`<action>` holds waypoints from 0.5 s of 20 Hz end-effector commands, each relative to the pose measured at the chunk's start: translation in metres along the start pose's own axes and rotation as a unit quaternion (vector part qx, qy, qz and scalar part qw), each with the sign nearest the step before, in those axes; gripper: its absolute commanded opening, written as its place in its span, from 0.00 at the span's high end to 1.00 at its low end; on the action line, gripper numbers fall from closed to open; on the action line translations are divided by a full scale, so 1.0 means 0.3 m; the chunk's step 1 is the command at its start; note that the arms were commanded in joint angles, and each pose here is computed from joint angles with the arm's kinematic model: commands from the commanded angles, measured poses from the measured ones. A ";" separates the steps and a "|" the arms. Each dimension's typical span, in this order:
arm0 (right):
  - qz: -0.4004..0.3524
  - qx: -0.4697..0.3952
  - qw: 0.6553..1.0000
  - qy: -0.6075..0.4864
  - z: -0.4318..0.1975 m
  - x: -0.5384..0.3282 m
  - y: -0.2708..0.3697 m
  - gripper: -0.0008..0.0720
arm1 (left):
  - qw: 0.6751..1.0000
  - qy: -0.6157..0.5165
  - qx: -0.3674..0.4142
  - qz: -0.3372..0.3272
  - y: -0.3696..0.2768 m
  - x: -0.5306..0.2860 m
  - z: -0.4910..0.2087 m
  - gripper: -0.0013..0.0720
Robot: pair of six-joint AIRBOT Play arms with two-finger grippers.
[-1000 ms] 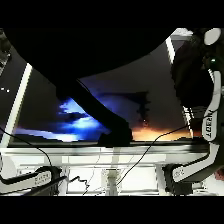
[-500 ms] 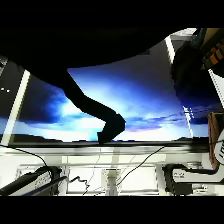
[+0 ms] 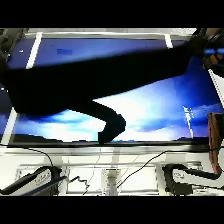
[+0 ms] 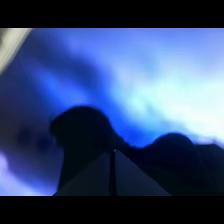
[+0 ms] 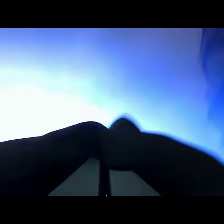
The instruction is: Fold the clothes and pants, and hang the long-sleeved shirts on hangers.
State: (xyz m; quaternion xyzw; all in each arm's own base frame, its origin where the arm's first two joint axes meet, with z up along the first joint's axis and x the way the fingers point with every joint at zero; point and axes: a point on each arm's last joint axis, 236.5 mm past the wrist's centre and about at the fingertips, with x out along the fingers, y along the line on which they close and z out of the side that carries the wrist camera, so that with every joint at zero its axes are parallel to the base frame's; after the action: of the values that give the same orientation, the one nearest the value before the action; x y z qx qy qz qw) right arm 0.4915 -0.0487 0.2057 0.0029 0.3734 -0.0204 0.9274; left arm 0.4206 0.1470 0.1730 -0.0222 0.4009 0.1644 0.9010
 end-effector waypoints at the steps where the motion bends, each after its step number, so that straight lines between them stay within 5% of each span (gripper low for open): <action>1: -0.006 -0.001 0.995 0.102 -0.252 0.120 -0.023 0.98 | 0.993 0.103 0.043 -0.026 -0.023 0.089 -0.217 0.96; 6: -0.004 0.008 0.992 0.122 -0.461 0.042 -0.005 0.98 | 0.976 0.180 0.117 0.031 0.106 -0.028 -0.337 0.96; 10: 0.000 0.026 0.983 0.182 -0.735 -0.098 0.026 0.98 | 0.955 0.280 0.100 0.028 0.157 -0.128 -0.505 0.96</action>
State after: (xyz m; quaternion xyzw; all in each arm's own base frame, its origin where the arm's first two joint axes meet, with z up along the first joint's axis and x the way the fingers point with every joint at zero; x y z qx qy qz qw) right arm 0.3730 -0.0433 0.0931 0.0143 0.4997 -0.0255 0.8657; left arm 0.3186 0.1576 0.1125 0.0412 0.5860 0.1453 0.7961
